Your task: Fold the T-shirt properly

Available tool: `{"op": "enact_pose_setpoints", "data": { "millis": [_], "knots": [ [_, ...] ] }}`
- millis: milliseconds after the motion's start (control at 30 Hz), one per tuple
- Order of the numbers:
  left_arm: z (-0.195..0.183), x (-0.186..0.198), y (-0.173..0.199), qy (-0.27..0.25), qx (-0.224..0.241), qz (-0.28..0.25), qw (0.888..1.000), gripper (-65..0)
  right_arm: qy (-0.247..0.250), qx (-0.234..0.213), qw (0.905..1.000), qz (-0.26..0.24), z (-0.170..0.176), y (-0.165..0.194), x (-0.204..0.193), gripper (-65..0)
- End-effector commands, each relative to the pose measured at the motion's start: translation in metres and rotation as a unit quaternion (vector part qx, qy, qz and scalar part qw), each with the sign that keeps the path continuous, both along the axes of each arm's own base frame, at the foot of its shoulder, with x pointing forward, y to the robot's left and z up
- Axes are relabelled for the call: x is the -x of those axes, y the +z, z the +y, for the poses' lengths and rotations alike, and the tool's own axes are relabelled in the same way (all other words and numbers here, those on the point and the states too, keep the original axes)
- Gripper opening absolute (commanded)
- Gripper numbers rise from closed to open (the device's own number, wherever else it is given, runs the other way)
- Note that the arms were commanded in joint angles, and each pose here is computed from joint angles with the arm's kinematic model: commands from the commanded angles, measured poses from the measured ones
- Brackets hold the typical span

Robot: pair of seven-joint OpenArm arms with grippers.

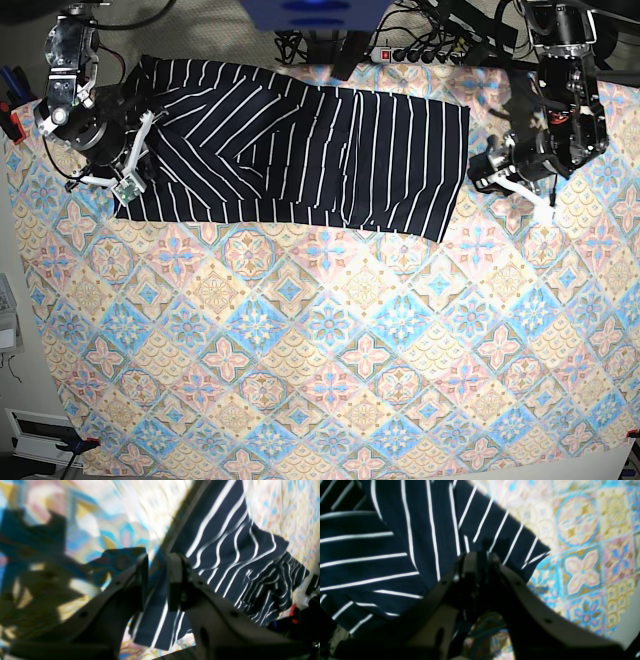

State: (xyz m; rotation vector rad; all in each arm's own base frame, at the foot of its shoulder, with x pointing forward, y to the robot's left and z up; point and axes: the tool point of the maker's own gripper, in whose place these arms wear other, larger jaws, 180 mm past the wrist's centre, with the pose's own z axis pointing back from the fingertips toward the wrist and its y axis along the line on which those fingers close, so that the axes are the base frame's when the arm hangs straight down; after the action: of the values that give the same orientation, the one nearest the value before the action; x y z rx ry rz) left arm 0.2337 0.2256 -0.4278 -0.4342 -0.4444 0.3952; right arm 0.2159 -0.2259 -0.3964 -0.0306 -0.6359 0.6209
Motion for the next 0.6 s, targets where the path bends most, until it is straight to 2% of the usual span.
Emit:
{"op": "enact_pose_setpoints", "data": {
  "millis": [0, 133, 233, 367, 433, 567],
  "knots": [
    [0.005, -0.003, 0.008, 0.0, -0.004, -0.012, 1.0, -53.1, 0.0, -0.005, 0.9997, -0.022, -0.003, 0.012, -0.011, -51.0],
    [0.004, -0.003, 0.007, -0.002, -0.004, -0.011, 1.0, -52.9, -0.018, -0.043, 0.9986, -0.024, -0.001, 0.018, -0.015, -42.1],
    [0.002, -0.003, 0.007, -0.004, -0.003, -0.012, 1.0, -52.7, -0.044, -0.06, 0.9966, -0.035, -0.012, 0.026, -0.017, -40.0],
    [-0.009, -0.002, 0.004, -0.035, -0.001, -0.015, 0.999, -52.0, -0.055, -0.06, 0.9959, -0.04, -0.019, 0.029, -0.017, -39.9],
    [-0.016, -0.001, 0.002, -0.043, 0.001, -0.009, 0.999, -47.6, -0.055, -0.06, 0.9959, -0.04, -0.019, 0.029, -0.017, -39.9],
    [-0.03, 0.004, -0.004, -0.061, 0.007, 0.004, 0.998, -30.7, -0.054, -0.062, 0.9958, -0.041, -0.018, 0.029, -0.017, -39.9]
  ]
}}
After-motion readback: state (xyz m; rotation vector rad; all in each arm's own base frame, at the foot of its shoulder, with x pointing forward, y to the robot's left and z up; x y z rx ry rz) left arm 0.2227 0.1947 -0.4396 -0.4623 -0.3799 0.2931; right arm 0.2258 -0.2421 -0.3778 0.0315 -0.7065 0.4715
